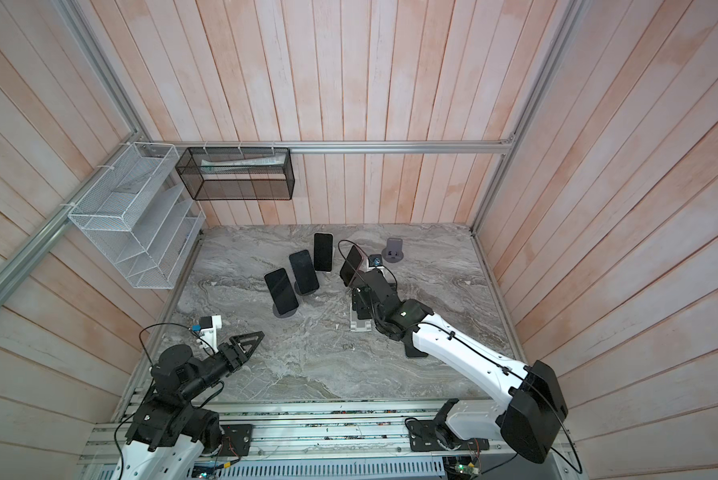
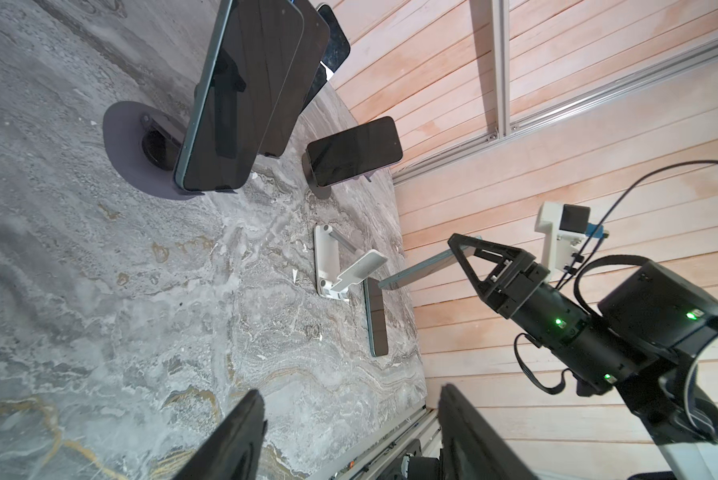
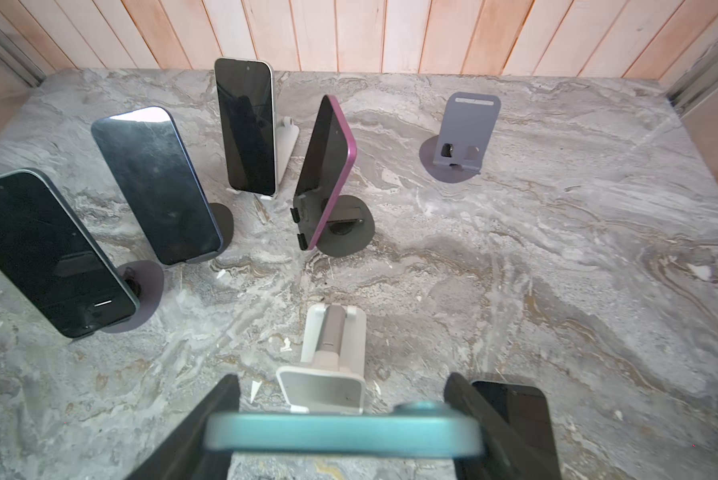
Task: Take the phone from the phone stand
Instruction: 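Carry the teal phone away from the white stand toward the robot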
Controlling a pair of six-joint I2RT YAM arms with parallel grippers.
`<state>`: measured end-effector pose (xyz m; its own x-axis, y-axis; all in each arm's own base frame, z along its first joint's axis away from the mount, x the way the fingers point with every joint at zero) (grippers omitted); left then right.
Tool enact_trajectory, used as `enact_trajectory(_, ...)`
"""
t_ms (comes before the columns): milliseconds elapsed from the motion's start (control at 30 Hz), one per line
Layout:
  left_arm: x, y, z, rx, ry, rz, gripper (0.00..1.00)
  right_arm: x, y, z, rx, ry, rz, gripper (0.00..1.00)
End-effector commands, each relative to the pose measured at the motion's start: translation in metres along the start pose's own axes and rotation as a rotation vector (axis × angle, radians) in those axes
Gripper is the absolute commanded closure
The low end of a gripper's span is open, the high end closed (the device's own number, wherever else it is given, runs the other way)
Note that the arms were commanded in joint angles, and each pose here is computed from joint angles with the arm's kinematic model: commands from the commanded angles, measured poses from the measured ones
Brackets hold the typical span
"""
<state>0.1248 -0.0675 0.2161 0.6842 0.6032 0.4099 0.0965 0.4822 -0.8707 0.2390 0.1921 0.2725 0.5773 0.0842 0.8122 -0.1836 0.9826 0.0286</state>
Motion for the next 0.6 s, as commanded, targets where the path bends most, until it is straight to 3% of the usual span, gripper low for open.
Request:
enact_trajectory(0,-0.001,-0.004,0.008,0.004,-0.019,-0.005,0.32,0.021,-0.016,0.026,-0.044,-0.04,0.018,0.36)
enact_trajectory(233,-0.002,-0.007,0.02,0.02,-0.059,0.002,0.32,0.013,-0.035,0.046,-0.055,-0.005,-0.027,0.36)
enact_trajectory(567,-0.005,-0.005,0.025,0.029,-0.073,0.023,0.32,-0.022,-0.063,0.039,0.0,0.109,-0.108,0.37)
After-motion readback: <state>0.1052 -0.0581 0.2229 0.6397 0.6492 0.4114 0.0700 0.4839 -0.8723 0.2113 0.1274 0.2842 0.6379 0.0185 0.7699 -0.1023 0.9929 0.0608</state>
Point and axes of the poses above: each gripper's point midway between its finger pads, its own z axis back along the fingers, its own y axis along the line the jaws close on, x = y × z, the point moved 9 cm from there along z, back along the fingers, and after that the axes turned 2 degrees about z, right-handed, at the moved point
